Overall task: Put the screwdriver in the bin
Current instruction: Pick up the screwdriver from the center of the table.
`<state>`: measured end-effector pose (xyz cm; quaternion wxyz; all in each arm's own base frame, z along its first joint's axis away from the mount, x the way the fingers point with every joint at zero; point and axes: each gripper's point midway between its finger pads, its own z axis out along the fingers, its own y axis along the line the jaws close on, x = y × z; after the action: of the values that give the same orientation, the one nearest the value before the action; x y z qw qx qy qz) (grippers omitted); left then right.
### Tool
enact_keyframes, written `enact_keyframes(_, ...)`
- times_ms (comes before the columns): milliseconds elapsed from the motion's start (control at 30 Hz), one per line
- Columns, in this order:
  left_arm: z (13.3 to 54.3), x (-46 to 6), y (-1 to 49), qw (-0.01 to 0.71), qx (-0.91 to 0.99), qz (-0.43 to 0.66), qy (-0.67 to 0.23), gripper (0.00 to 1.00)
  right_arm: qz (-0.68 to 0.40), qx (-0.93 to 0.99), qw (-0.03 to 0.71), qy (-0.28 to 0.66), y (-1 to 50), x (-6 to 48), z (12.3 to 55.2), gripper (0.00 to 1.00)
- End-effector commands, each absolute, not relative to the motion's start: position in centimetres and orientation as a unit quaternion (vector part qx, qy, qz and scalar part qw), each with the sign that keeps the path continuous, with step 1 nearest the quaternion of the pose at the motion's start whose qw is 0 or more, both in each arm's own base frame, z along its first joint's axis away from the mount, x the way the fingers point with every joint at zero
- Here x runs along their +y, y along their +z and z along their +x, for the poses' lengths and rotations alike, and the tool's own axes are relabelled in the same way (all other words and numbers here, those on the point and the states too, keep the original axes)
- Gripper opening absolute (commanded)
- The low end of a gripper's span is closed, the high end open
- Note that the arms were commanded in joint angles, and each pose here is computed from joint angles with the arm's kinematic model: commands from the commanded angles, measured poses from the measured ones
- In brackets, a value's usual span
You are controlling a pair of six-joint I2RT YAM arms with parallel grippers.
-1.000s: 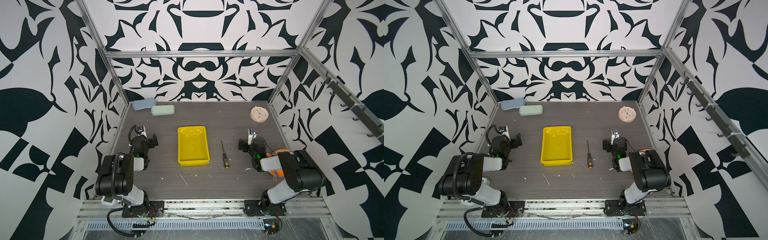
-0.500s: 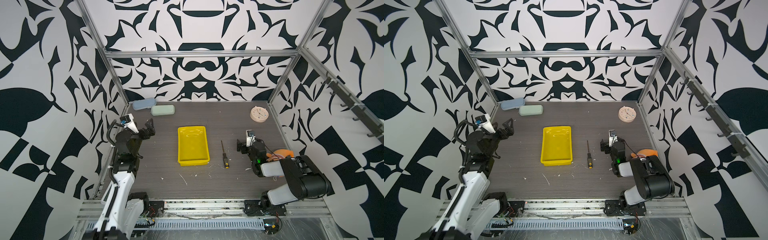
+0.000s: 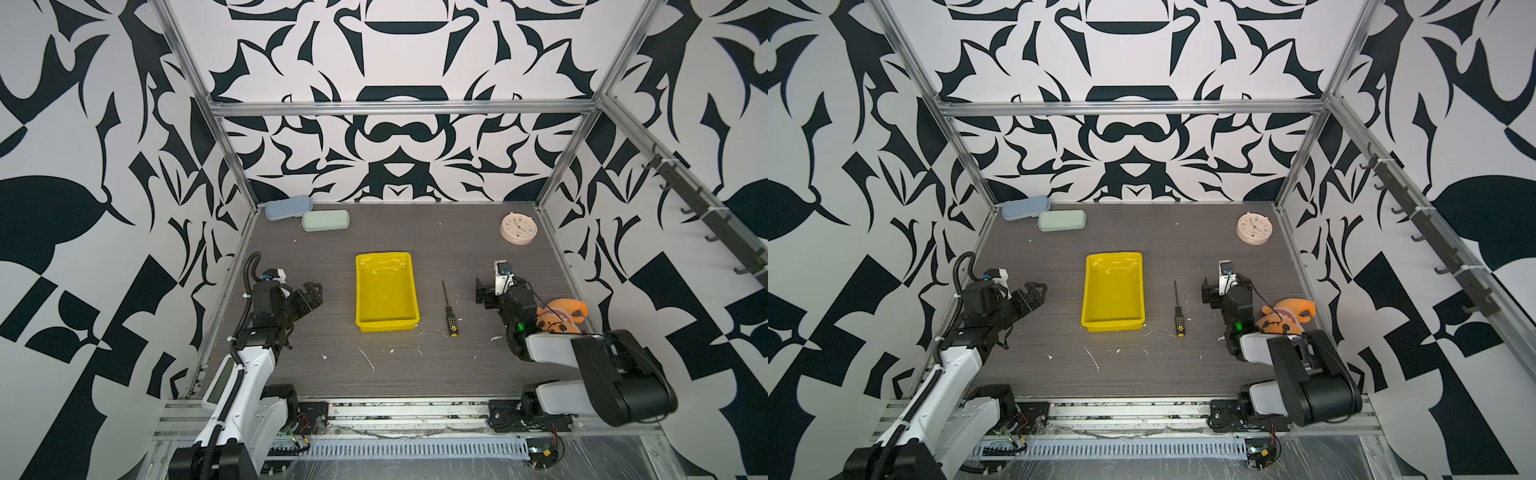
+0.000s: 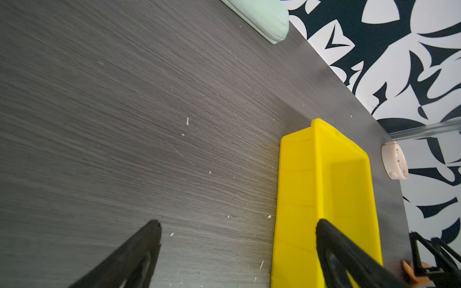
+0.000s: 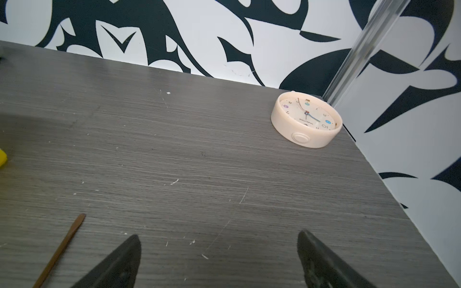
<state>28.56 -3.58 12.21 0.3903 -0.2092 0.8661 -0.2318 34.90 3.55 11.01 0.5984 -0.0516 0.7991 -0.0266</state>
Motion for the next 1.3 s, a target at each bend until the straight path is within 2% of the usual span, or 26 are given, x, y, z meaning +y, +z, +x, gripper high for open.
enact_keyframes(0,28.0,-2.5,12.3,0.389,0.862,-0.246,-0.211,0.99,-0.018,0.795,0.606,-0.013,15.0,3.3,34.7,1.00)
enact_keyframes(67,27.2,-1.1,12.1,0.387,0.863,-0.273,-0.177,0.99,0.046,0.808,0.588,-0.001,16.9,2.2,33.9,1.00)
enact_keyframes(200,25.7,0.9,11.1,0.387,0.848,-0.336,-0.136,0.99,0.364,0.787,0.498,-0.012,15.8,-3.9,28.5,1.00)
enact_keyframes(233,25.6,0.9,11.3,0.392,0.845,-0.335,-0.140,0.99,0.375,0.786,0.492,-0.014,15.8,-4.2,27.8,1.00)
enact_keyframes(333,25.2,1.1,11.3,0.398,0.841,-0.339,-0.138,0.99,0.326,0.802,0.501,0.014,16.8,-2.9,27.8,0.99)
enact_keyframes(467,24.4,2.0,11.6,0.406,0.833,-0.356,-0.118,0.99,0.315,0.815,0.484,0.041,16.7,-1.8,27.4,0.99)
enact_keyframes(667,23.3,3.0,11.1,0.416,0.809,-0.400,-0.109,0.99,0.276,0.884,0.371,0.069,14.8,1.5,27.1,1.00)
enact_keyframes(767,23.2,2.7,11.3,0.427,0.801,-0.400,-0.129,0.99,0.245,0.902,0.348,0.078,14.3,4.5,27.1,0.99)
enact_keyframes(867,23.3,2.3,11.4,0.440,0.793,-0.395,-0.147,0.99,0.210,0.911,0.349,0.070,14.6,7.5,25.9,0.91)
enact_keyframes(1000,23.2,2.4,11.6,0.456,0.783,-0.395,-0.153,0.99,0.176,0.923,0.326,0.106,13.2,11.7,24.4,0.73)
enact_keyframes(1067,23.1,2.3,11.7,0.457,0.782,-0.394,-0.156,0.99,0.163,0.930,0.310,0.111,12.3,12.7,24.2,0.71)
enact_keyframes(1133,22.9,2.4,11.6,0.458,0.780,-0.398,-0.153,0.99,0.156,0.937,0.298,0.100,11.5,13.0,24.2,0.63)
enact_keyframes(1267,23.0,2.5,11.5,0.456,0.780,-0.400,-0.153,0.99,0.148,0.943,0.280,0.105,10.0,14.0,24.0,0.62)
